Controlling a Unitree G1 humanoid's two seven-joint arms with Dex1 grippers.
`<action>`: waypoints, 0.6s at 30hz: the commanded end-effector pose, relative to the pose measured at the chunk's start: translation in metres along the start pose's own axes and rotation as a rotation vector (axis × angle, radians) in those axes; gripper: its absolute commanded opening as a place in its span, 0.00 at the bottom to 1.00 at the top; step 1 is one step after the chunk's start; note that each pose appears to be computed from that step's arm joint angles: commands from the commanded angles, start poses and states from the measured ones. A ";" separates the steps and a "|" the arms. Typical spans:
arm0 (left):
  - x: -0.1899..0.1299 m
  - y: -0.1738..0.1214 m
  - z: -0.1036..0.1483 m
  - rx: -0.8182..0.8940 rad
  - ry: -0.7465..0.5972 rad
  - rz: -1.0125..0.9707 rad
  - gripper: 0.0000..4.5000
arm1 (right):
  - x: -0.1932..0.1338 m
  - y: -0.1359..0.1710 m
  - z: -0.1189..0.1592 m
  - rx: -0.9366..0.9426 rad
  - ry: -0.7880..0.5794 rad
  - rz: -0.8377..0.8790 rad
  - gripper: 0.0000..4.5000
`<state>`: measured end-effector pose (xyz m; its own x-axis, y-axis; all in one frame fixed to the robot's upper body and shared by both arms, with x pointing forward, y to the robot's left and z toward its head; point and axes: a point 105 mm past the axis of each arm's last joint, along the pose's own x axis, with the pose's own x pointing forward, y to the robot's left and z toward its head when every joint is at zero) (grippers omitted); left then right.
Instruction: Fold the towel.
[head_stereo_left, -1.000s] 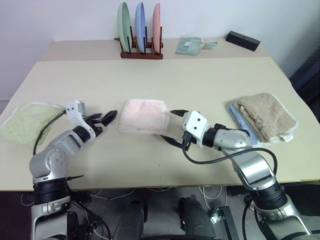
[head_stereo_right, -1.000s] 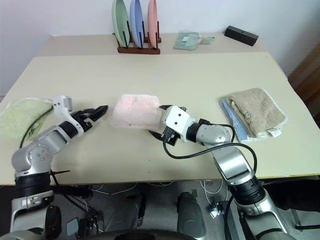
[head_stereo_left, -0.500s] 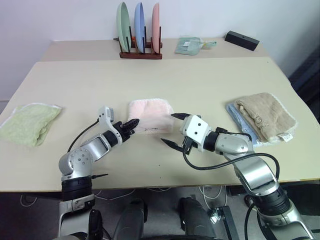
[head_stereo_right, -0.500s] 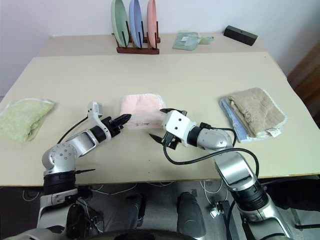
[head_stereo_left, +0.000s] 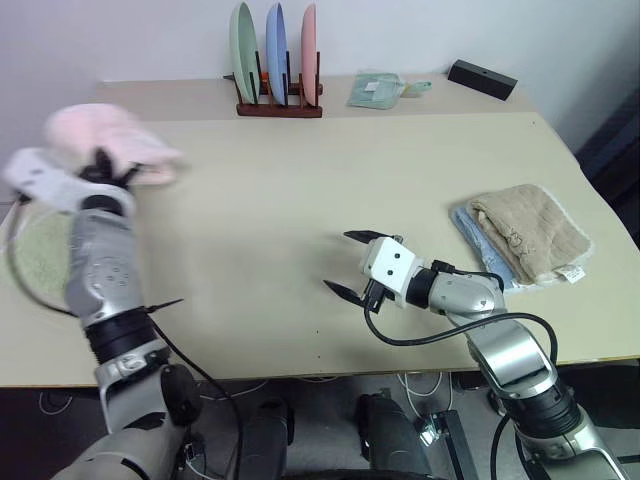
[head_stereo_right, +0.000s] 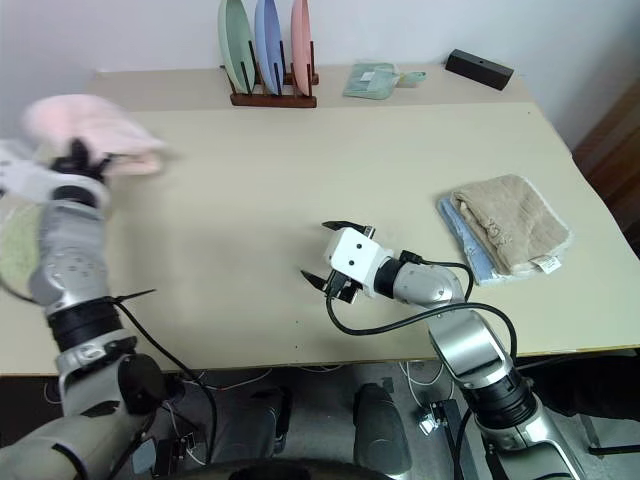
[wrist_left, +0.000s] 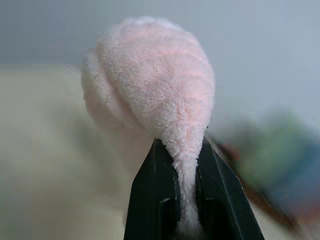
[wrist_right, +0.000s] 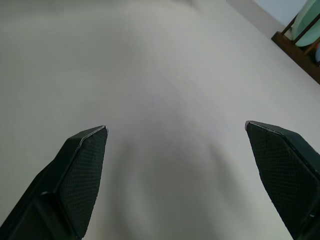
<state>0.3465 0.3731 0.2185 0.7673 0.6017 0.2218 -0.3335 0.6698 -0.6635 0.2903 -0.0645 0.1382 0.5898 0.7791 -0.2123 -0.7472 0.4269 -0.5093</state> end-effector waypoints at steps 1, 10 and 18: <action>-0.002 0.047 0.019 -0.058 -0.069 0.168 0.01 | 0.000 0.000 0.011 -0.041 -0.045 -0.002 1.00; -0.035 0.094 -0.018 -0.057 0.126 0.245 0.08 | 0.000 0.001 0.006 -0.053 -0.039 0.013 1.00; -0.039 0.092 0.017 -0.047 -0.009 0.227 0.94 | -0.001 -0.004 0.005 -0.031 -0.049 0.015 1.00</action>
<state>0.2905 0.4062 0.1313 0.7186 0.6944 -0.0385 -0.4915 0.4680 -0.7344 0.2904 -0.0643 0.1347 0.5642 0.7969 -0.2160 -0.7558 0.3931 -0.5238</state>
